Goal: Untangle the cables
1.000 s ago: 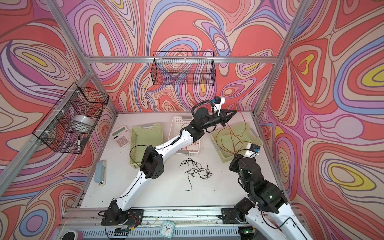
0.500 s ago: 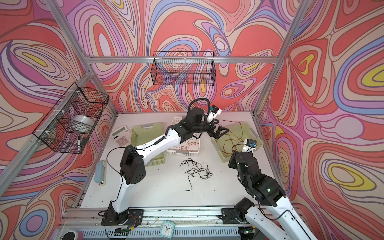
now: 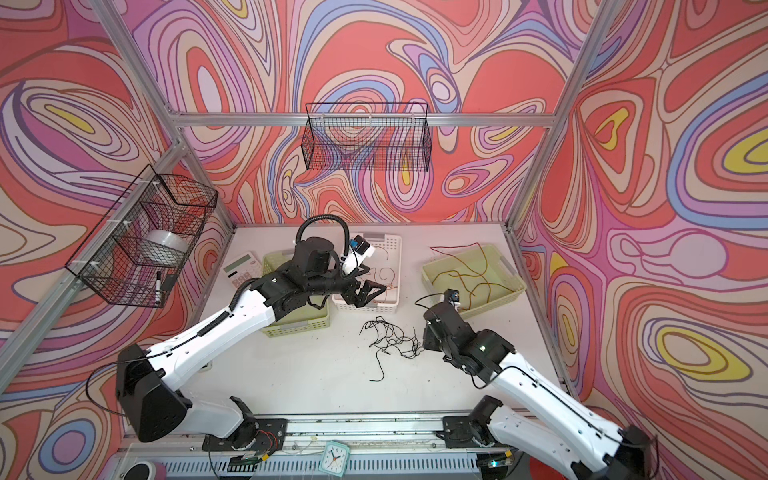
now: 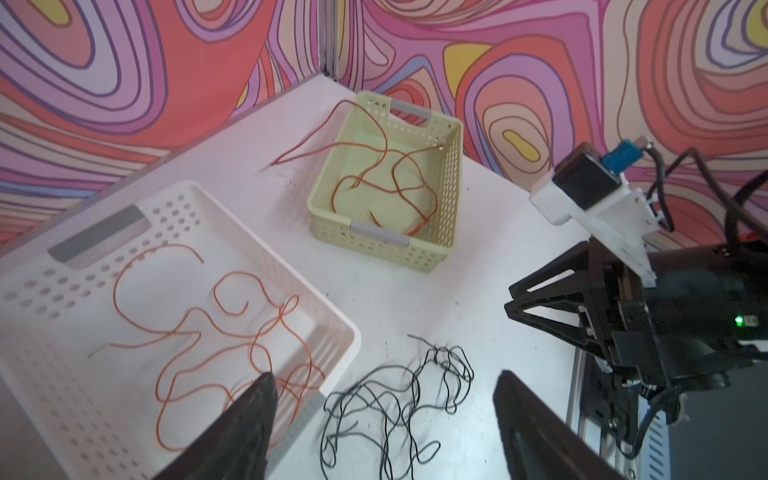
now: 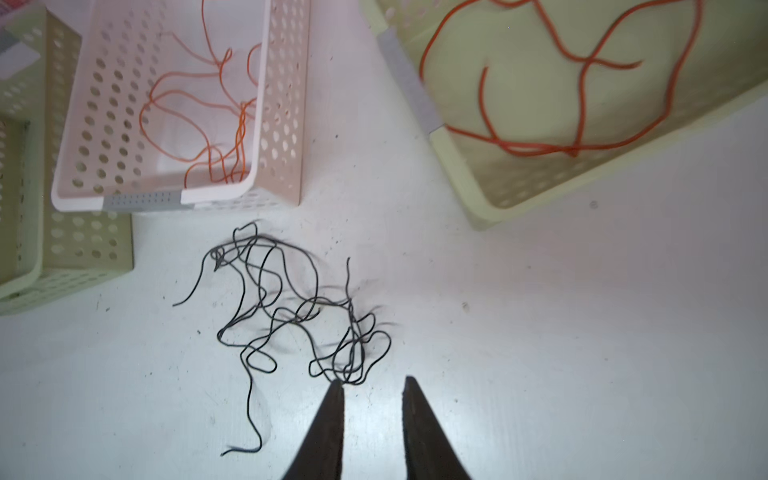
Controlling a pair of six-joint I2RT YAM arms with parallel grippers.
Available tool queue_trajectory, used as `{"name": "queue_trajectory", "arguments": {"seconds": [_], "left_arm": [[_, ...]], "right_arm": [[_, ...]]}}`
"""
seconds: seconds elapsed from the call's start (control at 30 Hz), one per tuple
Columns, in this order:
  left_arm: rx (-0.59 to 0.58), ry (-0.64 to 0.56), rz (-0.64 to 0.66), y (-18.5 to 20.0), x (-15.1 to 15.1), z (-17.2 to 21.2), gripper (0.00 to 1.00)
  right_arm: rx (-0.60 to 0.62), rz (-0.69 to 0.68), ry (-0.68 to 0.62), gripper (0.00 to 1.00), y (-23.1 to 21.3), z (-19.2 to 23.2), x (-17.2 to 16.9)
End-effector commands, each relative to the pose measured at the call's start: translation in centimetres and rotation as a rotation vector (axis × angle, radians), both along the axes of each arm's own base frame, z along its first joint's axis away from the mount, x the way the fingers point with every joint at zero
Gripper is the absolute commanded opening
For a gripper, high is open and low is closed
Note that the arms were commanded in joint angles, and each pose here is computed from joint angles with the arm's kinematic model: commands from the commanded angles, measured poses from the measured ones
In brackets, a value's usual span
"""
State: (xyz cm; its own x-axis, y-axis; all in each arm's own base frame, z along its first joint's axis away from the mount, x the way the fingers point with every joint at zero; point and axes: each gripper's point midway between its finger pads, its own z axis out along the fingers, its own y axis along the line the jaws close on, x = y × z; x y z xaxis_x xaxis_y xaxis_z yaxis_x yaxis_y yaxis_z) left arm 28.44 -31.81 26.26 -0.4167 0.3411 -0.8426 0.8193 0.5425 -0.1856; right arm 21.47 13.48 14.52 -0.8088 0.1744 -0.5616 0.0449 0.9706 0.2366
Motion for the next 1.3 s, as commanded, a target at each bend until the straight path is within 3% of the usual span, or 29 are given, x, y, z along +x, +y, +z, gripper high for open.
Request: {"name": "queue_trajectory", "arguments": {"seconds": [0.0,0.13,0.23,0.37,0.73,0.93,1.1,1.27], "left_arm": [[0.107,0.049,0.058,3.8,-1.8,-3.6,0.79],[0.104,0.055,0.188,7.6,-1.9,-4.2,0.81],[0.108,0.053,0.244,9.7,-2.0,-4.2,0.82],[0.133,0.048,0.262,11.2,-2.5,-4.2,0.83],[0.137,0.014,0.272,12.7,-3.7,-3.4,0.84],[0.146,-0.006,0.284,13.3,-4.0,-2.8,0.84],[0.142,-0.026,0.287,13.5,-4.0,-2.4,0.84],[0.107,-0.081,0.259,13.1,-4.1,-1.5,0.84]], "right_arm": [[0.046,0.063,0.053,0.25,4.0,-1.6,-0.6],[-0.021,0.172,0.105,0.25,8.1,-4.3,-2.1],[-0.007,0.231,0.150,0.24,10.7,-6.4,-3.0],[-0.022,0.295,0.197,0.24,13.2,-8.9,-3.9],[-0.068,0.346,0.255,0.24,15.5,-12.0,-4.1],[-0.161,0.331,0.310,0.16,14.7,-13.7,-4.7],[-0.167,0.354,0.279,0.00,15.3,-12.6,-4.5],[-0.072,0.450,0.084,0.00,18.6,-5.0,-2.1]]}}
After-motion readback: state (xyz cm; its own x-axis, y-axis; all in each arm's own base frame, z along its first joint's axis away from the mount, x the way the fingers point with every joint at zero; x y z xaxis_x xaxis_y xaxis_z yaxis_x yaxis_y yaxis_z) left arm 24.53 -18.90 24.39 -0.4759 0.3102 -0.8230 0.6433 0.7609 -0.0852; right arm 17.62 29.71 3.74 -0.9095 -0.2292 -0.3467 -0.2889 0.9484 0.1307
